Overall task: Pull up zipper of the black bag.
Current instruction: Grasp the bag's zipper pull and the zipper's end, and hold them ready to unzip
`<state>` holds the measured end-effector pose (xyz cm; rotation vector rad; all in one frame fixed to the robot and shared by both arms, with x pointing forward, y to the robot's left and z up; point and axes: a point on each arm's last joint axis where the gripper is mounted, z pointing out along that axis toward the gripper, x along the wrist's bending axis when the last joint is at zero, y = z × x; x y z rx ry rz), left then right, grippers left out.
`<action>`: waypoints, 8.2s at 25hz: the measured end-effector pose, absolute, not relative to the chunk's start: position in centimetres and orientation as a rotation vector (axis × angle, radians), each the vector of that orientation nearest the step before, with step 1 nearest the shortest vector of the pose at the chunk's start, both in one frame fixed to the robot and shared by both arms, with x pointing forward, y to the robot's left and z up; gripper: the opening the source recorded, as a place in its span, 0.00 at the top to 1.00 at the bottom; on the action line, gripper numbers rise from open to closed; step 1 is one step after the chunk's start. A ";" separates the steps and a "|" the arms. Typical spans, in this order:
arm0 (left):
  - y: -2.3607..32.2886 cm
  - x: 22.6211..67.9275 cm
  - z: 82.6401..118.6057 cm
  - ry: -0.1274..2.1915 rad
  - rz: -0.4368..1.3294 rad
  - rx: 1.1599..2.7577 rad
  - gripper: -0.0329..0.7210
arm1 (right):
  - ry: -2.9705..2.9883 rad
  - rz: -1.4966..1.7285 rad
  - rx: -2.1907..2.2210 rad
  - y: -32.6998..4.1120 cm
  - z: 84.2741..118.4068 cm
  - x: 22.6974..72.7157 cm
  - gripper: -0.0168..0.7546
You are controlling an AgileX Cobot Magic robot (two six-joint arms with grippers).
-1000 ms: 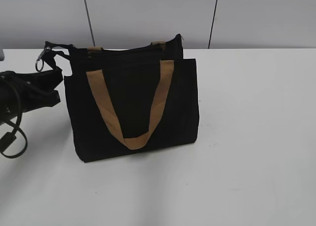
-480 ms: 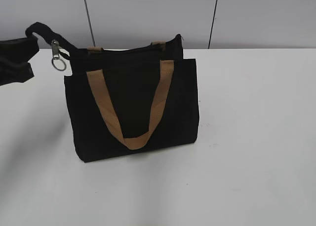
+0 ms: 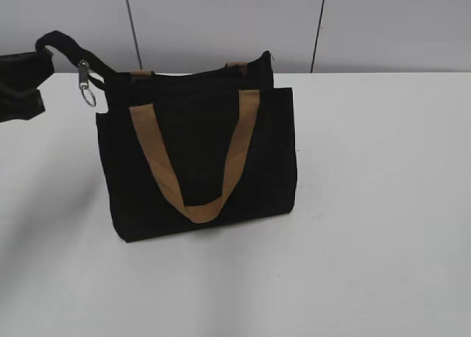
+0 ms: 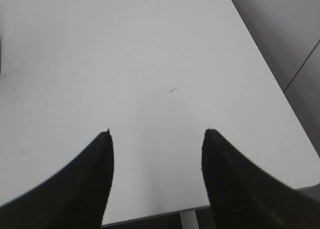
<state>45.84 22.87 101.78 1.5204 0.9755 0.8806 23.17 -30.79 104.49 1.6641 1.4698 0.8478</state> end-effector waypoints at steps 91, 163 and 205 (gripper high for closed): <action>22.7 45.3 101.8 0.990 0.861 1.560 0.94 | 2.455 1.459 0.750 2.6 103.2 54.0 0.98; 25.4 44.5 98.4 1.356 0.773 1.858 0.95 | 2.520 1.298 0.914 -4.5 103.6 58.1 0.98; 22.6 47.8 95.6 0.921 0.781 1.876 0.45 | 2.574 1.398 1.155 -7.2 103.6 59.1 0.98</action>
